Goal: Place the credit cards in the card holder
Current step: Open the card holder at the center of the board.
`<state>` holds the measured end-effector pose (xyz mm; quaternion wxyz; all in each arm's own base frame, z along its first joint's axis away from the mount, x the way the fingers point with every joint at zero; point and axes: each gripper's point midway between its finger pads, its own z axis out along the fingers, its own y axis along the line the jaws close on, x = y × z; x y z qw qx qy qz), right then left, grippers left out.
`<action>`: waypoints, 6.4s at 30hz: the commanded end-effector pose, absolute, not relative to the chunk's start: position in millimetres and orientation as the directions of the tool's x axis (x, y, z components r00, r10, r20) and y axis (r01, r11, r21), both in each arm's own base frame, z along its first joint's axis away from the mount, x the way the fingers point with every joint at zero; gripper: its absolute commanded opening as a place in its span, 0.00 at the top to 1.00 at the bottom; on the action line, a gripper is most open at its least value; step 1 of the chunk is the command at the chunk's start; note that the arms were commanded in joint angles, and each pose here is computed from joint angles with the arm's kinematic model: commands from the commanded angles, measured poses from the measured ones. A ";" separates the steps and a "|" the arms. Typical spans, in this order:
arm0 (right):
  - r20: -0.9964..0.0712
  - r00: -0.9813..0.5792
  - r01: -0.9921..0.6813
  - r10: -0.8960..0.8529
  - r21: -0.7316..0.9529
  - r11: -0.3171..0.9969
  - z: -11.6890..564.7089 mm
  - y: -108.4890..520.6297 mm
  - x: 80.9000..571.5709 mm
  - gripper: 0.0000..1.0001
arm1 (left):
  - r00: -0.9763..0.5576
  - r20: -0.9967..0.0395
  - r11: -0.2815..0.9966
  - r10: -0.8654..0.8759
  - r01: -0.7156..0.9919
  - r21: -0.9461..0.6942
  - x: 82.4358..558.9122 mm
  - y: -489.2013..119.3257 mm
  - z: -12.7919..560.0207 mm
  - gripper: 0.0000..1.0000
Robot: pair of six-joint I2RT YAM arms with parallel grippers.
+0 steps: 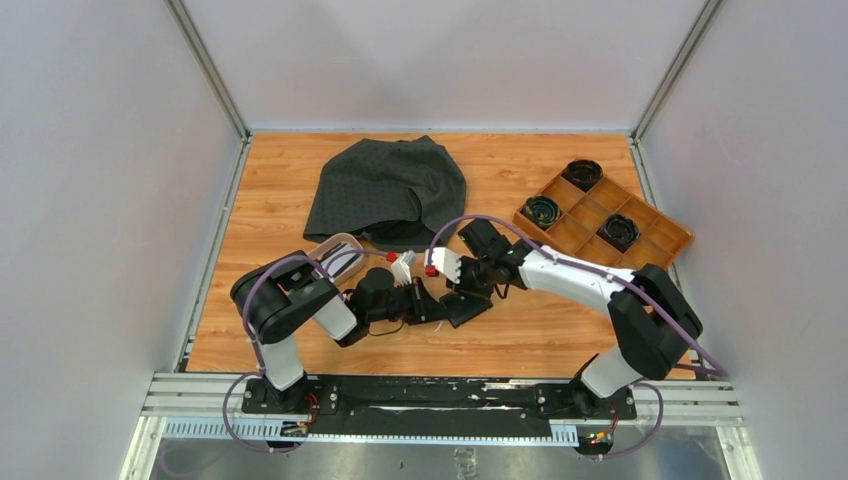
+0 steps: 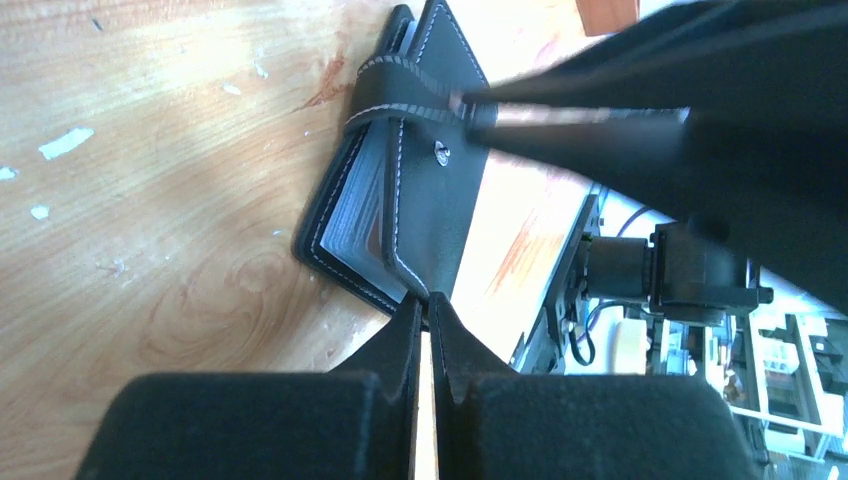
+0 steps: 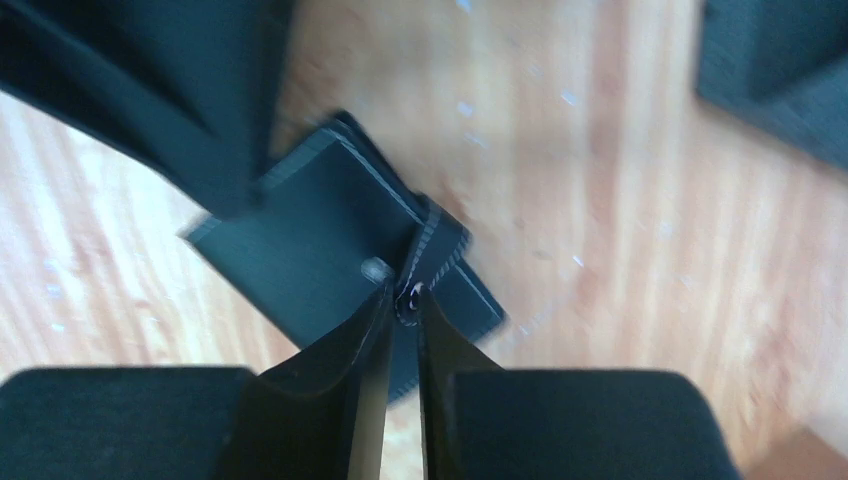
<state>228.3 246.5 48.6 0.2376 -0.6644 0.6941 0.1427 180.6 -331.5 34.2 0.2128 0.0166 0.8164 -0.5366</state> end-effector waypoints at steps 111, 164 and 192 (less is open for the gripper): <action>-0.633 -0.540 -0.791 -0.554 0.156 0.592 92.8 169.9 311.3 0.96 | -0.460 -0.885 0.580 0.070 0.741 -0.339 218.7 -292.4 106.8 0.11; -0.559 0.025 -0.994 -0.829 -0.098 0.036 64.3 207.1 233.0 0.54 | -0.509 -0.796 0.566 -0.326 0.570 -0.596 179.1 -230.9 137.0 0.00; -0.469 -0.041 -0.997 -0.882 0.075 0.007 33.0 207.3 221.3 0.43 | -0.572 -0.763 0.570 -0.301 0.533 -0.625 174.7 -233.0 118.1 0.00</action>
